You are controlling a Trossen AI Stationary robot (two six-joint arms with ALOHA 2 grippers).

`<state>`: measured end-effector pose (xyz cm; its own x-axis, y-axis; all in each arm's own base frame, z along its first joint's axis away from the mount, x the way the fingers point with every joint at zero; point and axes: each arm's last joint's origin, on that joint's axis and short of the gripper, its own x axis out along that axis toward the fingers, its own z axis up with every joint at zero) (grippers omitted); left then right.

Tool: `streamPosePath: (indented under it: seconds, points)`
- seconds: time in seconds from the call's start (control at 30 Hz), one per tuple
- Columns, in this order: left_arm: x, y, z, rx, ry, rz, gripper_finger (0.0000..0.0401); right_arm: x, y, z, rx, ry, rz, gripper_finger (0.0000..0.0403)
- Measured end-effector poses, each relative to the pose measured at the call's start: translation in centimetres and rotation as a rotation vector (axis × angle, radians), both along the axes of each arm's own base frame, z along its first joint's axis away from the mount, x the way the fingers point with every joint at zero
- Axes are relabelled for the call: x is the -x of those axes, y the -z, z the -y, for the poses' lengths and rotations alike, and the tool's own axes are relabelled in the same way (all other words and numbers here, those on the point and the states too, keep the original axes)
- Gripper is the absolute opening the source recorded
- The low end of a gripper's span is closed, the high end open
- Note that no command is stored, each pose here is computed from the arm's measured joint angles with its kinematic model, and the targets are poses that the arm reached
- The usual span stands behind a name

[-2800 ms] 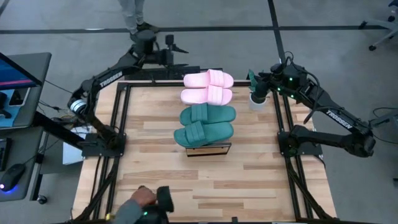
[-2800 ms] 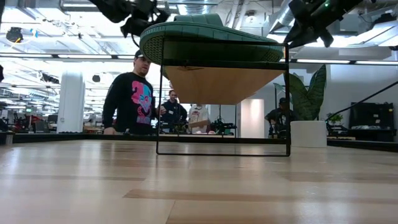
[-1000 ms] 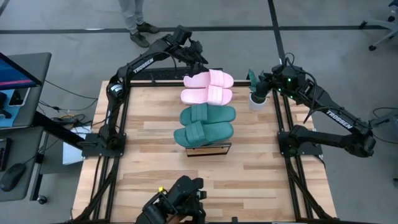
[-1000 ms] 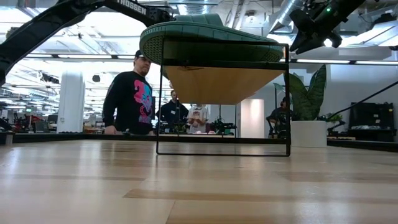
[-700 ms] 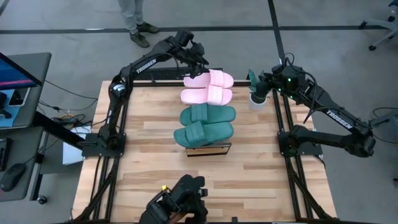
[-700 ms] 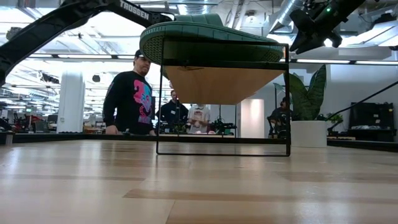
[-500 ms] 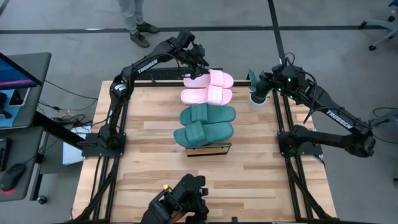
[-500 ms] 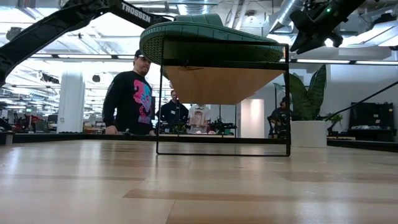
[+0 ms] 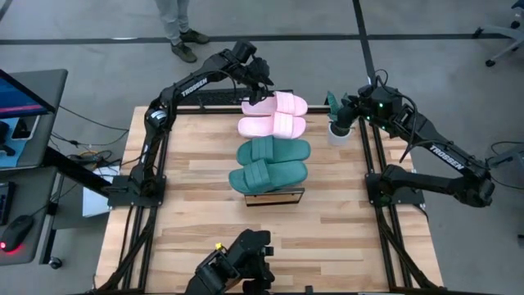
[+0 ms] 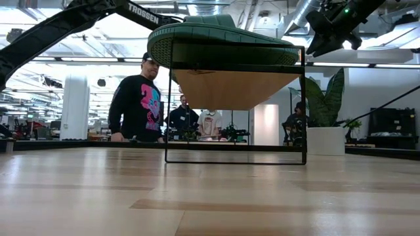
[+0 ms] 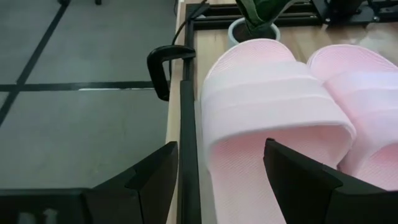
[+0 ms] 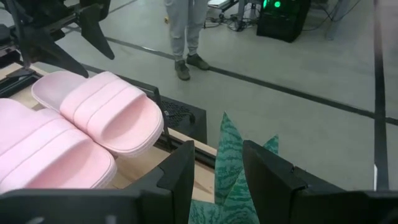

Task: Pick and place slides into the shelf
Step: Adjust the slides on the shelf

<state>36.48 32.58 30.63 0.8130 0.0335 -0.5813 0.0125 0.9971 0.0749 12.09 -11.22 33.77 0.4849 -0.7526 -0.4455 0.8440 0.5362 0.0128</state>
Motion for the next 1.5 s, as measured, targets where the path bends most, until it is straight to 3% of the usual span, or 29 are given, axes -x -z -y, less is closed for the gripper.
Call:
streamPosePath:
  seconds: [0.37, 0.53, 0.87, 1.07, 1.5]
  points:
    - [-0.1, -0.2, 0.0, 0.026, -0.005, 0.03, 0.0206, 0.0, 0.0, 0.0, 0.0, 0.0, 0.0, 0.0129]
    - [-0.5, -0.6, 0.4, 0.079, -0.092, 0.007, 0.0202, 0.0, 0.0, 0.0, 0.0, -0.001, 0.0, 0.0129]
    - [-1.6, -0.8, 1.6, 0.05, -0.117, -0.007, 0.0202, 0.0, 0.0, 0.0, 0.0, -0.002, -0.004, 0.0129]
    - [-1.7, -0.8, 2.0, 0.045, -0.022, 0.011, 0.0202, 0.1, 0.2, -0.1, -0.018, -0.001, -0.022, 0.0129]
    - [0.1, -0.7, -0.2, -0.02, -0.084, -0.021, 0.0202, 0.1, 0.3, -0.1, -0.019, -0.001, -0.023, 0.0129]
